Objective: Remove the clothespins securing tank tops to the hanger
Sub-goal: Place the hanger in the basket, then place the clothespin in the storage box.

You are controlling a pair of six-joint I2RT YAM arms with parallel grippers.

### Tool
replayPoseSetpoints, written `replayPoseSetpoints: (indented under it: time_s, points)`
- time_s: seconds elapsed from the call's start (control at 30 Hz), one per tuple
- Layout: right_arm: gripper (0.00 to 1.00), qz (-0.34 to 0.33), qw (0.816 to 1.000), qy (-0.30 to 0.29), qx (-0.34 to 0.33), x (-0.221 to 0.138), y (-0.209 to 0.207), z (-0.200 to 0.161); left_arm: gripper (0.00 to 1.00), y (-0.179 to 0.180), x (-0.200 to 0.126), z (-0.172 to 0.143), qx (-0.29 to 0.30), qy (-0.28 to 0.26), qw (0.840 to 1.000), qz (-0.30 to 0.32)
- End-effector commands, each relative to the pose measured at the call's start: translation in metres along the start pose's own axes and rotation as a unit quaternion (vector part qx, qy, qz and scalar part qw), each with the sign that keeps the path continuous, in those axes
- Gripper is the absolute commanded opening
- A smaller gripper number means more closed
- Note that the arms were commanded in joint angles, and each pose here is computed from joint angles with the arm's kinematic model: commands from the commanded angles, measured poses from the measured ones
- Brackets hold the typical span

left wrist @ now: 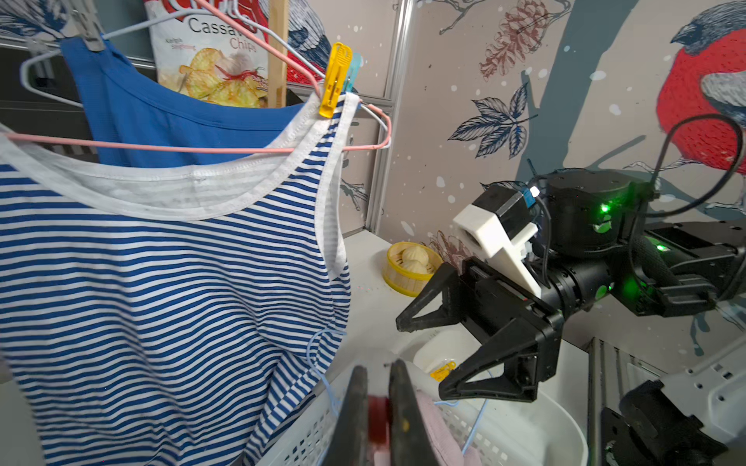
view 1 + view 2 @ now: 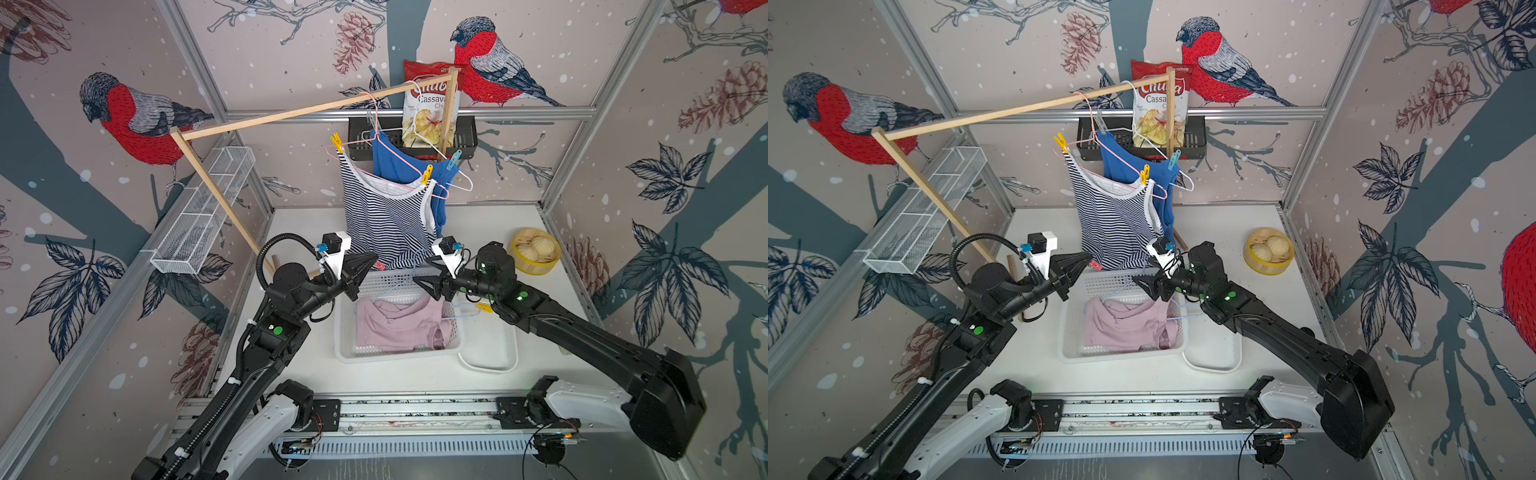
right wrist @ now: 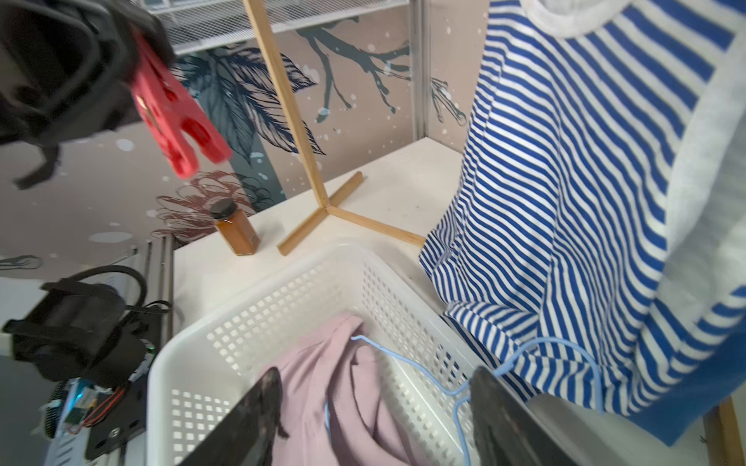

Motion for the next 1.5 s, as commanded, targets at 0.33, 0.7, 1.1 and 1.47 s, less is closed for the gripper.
replayPoseSetpoints:
  time_s: [0.33,0.7,1.1,1.47]
  points:
    - [0.87,0.215,0.976,-0.024,-0.031,-0.048,0.083,0.036,0.00,-0.082,0.026,0.016,0.024,-0.041,0.976,-0.214]
    - [0.92,0.223,0.975,-0.005,-0.023,-0.055,0.088,0.028,0.00,-0.112,0.045,0.005,0.059,-0.020,0.959,-0.276]
    - [0.34,0.228,0.973,0.005,-0.018,-0.051,0.087,0.025,0.28,-0.112,0.053,-0.004,0.064,-0.001,0.961,-0.268]
    - [0.13,0.191,0.981,0.018,0.013,-0.048,0.076,0.013,0.99,-0.075,0.049,0.027,0.049,-0.054,0.989,-0.128]
Point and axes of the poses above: each gripper's point midway between its finger pads, its own x axis out along the fingers, its own y axis along the line the jaws close on, z = x × y, the point moved 1 cm from there along -x, back along the fingers, and after that the axes turned 5 degrees about x, right-handed, at the moved point
